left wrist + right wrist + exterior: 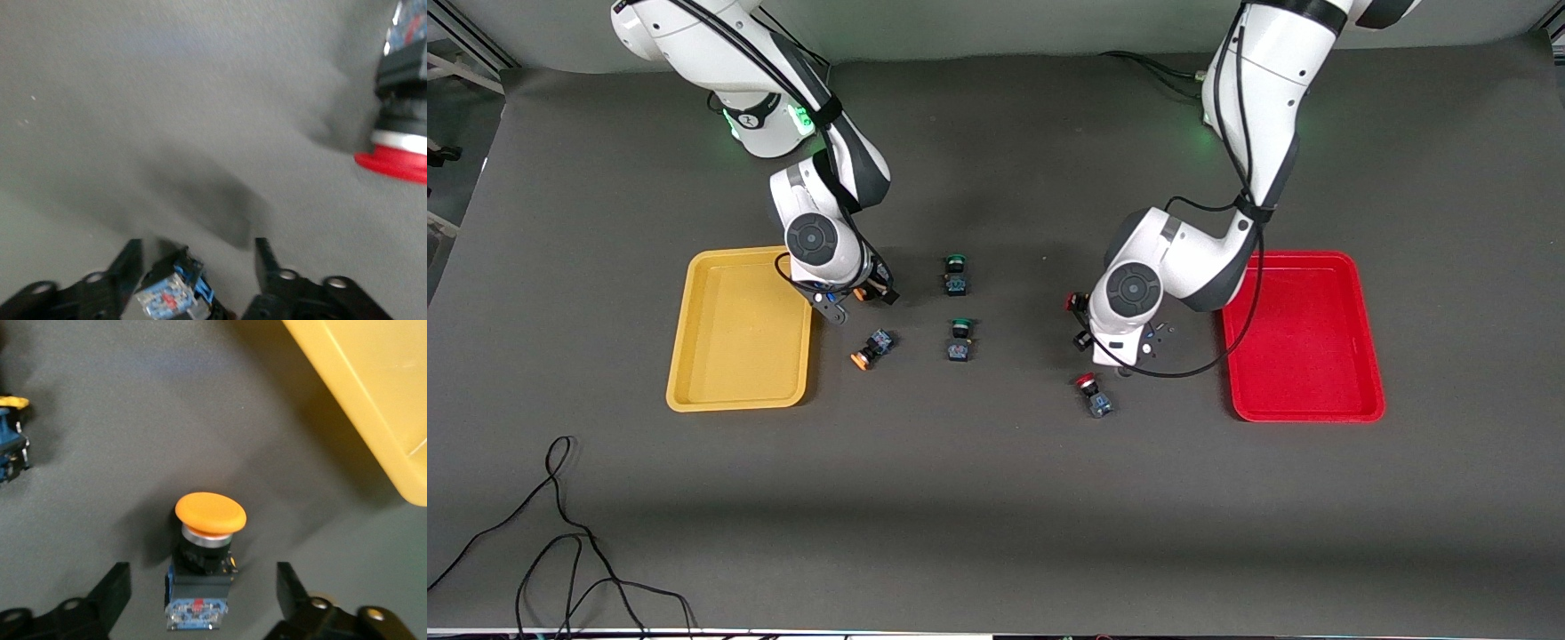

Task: Place red and yellow buttons in trays
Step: 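Grasp the yellow button with the right gripper while the left gripper grasps the red button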

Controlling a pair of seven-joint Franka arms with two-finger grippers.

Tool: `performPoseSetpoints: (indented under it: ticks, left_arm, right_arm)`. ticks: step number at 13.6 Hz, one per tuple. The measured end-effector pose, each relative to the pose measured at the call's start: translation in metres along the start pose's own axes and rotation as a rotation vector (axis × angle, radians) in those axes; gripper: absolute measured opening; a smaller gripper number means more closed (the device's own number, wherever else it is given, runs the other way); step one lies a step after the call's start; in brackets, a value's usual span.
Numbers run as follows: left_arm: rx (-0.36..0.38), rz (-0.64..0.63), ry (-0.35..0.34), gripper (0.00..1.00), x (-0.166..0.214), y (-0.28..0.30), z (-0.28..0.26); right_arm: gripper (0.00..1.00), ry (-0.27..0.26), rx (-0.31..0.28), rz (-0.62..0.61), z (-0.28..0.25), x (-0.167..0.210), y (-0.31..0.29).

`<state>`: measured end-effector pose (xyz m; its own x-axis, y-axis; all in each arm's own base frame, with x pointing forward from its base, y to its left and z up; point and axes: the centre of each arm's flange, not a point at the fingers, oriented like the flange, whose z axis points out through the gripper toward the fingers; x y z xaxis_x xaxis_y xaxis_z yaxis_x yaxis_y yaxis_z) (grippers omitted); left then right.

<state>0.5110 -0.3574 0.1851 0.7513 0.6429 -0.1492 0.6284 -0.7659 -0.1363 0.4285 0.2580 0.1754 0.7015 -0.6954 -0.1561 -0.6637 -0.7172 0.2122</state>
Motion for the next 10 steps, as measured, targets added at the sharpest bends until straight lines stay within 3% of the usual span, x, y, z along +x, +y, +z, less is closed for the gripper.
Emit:
performPoseSetpoints:
  ticks: [2,6,10]
  left_arm:
    - [0.001,0.006,0.001,0.45,-0.005,0.001,0.001]
    - [0.002,0.010,0.003,0.04,-0.003,0.005,-0.011]
    - [0.082,0.028,-0.041,0.01,0.037,-0.010,-0.087]
  right_arm:
    - [0.89,0.001,-0.001,0.000,0.003,0.000,0.000]
    - [0.45,0.001,0.000,-0.004,0.002,-0.002,-0.001]
    - [0.45,-0.003,-0.001,-0.005,-0.005,-0.003,-0.002]
